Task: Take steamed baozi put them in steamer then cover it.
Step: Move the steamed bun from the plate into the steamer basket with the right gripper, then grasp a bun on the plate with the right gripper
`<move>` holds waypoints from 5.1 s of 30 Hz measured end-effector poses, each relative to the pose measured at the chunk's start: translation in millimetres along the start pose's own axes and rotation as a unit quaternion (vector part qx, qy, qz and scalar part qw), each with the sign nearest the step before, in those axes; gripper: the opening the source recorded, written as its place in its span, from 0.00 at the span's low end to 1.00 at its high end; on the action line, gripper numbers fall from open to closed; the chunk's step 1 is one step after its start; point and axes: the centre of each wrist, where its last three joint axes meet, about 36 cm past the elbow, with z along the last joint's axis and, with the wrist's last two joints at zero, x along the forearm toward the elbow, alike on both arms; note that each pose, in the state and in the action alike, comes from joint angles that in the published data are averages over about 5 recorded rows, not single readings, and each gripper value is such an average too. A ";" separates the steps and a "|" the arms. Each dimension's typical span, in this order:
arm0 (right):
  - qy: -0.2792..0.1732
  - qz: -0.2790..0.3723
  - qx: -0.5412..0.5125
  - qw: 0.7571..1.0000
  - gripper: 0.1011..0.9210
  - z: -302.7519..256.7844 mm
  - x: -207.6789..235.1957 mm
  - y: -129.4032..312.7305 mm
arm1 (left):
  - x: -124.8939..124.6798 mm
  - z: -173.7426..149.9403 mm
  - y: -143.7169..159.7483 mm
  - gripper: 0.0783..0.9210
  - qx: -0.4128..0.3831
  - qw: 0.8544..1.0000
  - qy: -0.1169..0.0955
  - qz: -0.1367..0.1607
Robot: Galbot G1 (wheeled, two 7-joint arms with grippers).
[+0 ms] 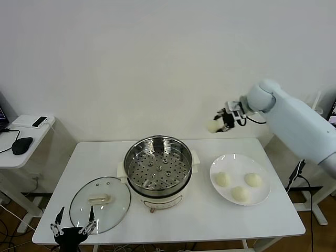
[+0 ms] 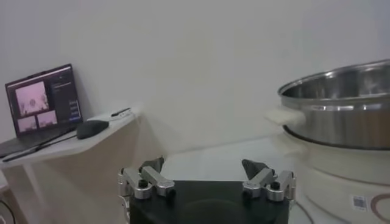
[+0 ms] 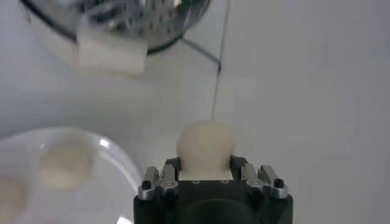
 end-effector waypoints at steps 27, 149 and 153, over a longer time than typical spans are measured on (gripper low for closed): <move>-0.067 -0.068 0.298 0.950 0.51 -127.3 -130.2 17.1 | -6.0 -5.7 11.9 0.88 0.002 1.000 -0.004 -0.017; 0.125 -0.150 -0.141 0.971 0.62 72.8 -136.9 190.6 | -14.1 -29.4 33.2 0.88 0.003 1.000 -0.021 -0.014; 0.125 -0.152 -0.143 0.970 0.60 75.1 -134.5 188.1 | -13.7 -30.1 32.9 0.88 0.004 1.000 -0.021 -0.015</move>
